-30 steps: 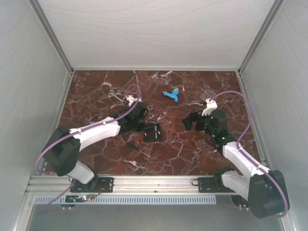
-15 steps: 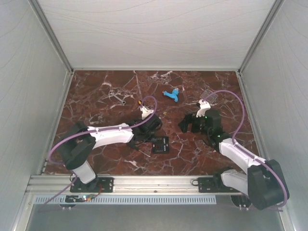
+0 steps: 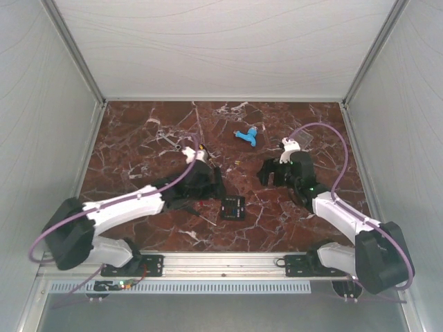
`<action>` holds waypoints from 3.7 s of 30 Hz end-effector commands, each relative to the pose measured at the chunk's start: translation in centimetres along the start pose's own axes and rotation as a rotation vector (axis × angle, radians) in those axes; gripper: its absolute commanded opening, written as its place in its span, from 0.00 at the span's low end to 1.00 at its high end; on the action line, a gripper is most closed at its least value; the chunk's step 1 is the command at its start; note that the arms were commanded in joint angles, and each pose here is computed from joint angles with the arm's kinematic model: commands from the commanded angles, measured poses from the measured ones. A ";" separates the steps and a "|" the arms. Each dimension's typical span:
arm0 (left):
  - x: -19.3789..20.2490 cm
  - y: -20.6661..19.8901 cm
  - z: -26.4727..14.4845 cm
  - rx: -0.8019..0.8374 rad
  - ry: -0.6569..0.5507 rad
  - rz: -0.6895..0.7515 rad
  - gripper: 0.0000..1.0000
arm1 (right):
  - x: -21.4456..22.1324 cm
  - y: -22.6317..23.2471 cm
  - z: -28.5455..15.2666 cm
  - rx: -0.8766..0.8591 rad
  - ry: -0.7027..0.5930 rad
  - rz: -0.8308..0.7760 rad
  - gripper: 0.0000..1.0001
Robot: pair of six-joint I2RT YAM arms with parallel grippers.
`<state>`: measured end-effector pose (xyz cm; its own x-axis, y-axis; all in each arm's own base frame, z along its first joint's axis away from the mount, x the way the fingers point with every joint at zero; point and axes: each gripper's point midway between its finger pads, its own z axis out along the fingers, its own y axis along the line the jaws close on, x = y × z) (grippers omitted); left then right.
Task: Snap on the fuse box
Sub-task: Place the fuse box base at the center of the board, then pick up the fuse from the center of the board.
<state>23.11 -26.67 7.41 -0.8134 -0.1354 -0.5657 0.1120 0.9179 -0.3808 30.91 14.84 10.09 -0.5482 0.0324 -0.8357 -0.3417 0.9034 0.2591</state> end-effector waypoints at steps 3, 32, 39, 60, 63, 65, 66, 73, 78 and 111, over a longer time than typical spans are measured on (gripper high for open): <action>-4.2 4.0 -2.7 0.030 -0.166 -0.059 0.99 | -1.5 -4.1 -0.1 0.228 -0.007 0.027 0.82; -5.2 11.0 -2.8 -0.064 -0.335 -0.133 1.00 | -3.3 -21.9 5.9 0.429 0.184 0.411 0.61; -5.0 10.9 -2.7 -0.065 -0.323 -0.130 1.00 | -0.5 -20.8 5.5 0.406 0.275 0.453 0.55; -5.0 11.1 -3.1 -0.067 -0.334 -0.152 1.00 | 2.4 -11.2 5.2 0.230 0.387 0.310 0.53; -5.0 11.1 -3.1 -0.067 -0.337 -0.154 1.00 | 1.9 -10.0 5.2 0.200 0.392 0.271 0.53; -5.0 11.1 -3.1 -0.066 -0.335 -0.154 1.00 | 1.4 -9.9 5.1 0.206 0.377 0.248 0.54; -4.9 11.1 -3.1 -0.063 -0.334 -0.153 1.00 | 1.1 -10.2 5.0 0.219 0.369 0.237 0.54; -4.9 10.9 -3.1 -0.055 -0.330 -0.152 1.00 | 0.0 -11.7 6.0 0.280 0.356 0.172 0.54; -5.0 10.8 -3.1 -0.053 -0.331 -0.153 1.00 | -0.1 -11.7 7.4 0.258 0.372 0.130 0.54; -4.6 10.8 -2.8 -0.053 -0.312 -0.156 0.99 | 5.6 -7.8 3.9 0.304 0.511 0.075 0.47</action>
<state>25.62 -14.65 6.82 -0.6344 -0.3494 -0.6895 -0.0464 0.9076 -0.4173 35.02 10.47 1.89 -0.8687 -0.0357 -0.4941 -0.1247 0.9810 0.1484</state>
